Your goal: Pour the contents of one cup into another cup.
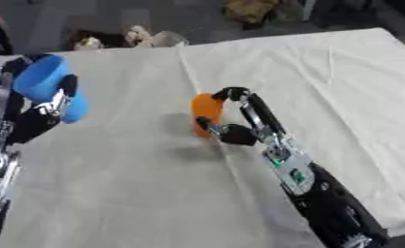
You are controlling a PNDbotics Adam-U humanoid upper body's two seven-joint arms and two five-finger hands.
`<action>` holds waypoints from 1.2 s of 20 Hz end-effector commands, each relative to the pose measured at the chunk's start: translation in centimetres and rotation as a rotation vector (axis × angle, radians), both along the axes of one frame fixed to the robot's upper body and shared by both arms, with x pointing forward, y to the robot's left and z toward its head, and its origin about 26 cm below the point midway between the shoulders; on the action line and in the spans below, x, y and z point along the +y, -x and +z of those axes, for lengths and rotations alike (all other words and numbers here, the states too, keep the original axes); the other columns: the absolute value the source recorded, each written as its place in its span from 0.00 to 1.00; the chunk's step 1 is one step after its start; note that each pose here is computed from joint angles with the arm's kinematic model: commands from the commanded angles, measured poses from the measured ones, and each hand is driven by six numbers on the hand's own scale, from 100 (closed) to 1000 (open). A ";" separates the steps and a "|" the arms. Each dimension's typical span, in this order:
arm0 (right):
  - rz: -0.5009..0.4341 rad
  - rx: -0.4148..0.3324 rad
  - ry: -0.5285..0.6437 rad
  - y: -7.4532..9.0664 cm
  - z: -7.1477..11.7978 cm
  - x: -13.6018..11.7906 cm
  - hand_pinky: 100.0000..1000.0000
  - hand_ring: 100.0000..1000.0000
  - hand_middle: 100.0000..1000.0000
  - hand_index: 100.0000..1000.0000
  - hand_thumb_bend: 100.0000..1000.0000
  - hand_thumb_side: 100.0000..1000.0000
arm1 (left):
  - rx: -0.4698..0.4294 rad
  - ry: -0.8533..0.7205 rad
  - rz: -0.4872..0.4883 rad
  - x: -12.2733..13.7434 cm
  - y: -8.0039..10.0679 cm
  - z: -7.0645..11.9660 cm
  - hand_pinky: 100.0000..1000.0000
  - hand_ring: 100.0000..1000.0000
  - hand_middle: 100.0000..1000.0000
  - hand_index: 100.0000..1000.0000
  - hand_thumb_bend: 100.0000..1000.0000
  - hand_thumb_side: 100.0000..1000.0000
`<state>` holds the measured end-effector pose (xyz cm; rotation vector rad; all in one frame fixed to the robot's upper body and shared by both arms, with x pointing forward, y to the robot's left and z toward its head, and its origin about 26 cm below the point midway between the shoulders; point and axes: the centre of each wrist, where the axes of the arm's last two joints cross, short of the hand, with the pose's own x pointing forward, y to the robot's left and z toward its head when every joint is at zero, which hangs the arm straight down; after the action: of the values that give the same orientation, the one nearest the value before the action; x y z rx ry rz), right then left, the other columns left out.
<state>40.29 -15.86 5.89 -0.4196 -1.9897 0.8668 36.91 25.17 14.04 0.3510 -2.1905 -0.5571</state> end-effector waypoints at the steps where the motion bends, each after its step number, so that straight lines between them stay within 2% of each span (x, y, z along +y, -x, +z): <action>1: 0.000 -0.081 -0.029 -0.2 2.5 0.1 0.79 0.85 0.57 0.71 0.48 0.53 | -0.024 -0.004 -0.004 0.2 -0.1 0.9 0.13 0.00 0.03 0.67 0.00 0.46; 5: -0.022 -0.101 -0.041 -0.1 3.3 -0.3 0.79 0.85 0.57 0.72 0.48 0.53 | -0.021 -0.005 -0.005 0.2 -0.1 0.9 0.13 0.00 0.02 0.68 0.00 0.46; 9: -0.049 -0.046 -0.006 -0.2 1.8 -1.2 0.80 0.86 0.57 0.73 0.47 0.59 | -0.020 -0.006 -0.007 0.2 -0.1 0.9 0.13 0.00 0.03 0.67 0.00 0.46; 14: -0.063 0.013 0.032 -0.3 -0.2 -2.1 0.80 0.86 0.58 0.74 0.47 0.61 | -0.020 -0.010 -0.011 0.2 -0.1 0.9 0.13 0.00 0.03 0.67 0.00 0.46; 22: -0.049 0.025 0.051 -0.5 -0.9 -1.7 0.80 0.86 0.58 0.74 0.47 0.62 | -0.020 -0.010 -0.014 0.2 -0.1 0.9 0.13 0.00 0.03 0.67 0.00 0.45; 23: -0.043 0.026 0.054 -0.5 -0.9 -1.5 0.80 0.86 0.58 0.74 0.52 0.62 | -0.020 -0.010 -0.015 0.2 -0.1 0.9 0.13 0.00 0.03 0.67 0.00 0.46; 24: -0.037 0.026 0.057 -0.5 -1.0 -1.2 0.80 0.86 0.58 0.74 0.47 0.61 | -0.020 -0.010 -0.016 0.2 -0.1 0.9 0.13 0.00 0.03 0.67 0.00 0.46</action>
<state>40.43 -17.38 4.06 -0.4652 -1.9035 0.8849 36.92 25.17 14.03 0.3398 -2.1877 -0.5728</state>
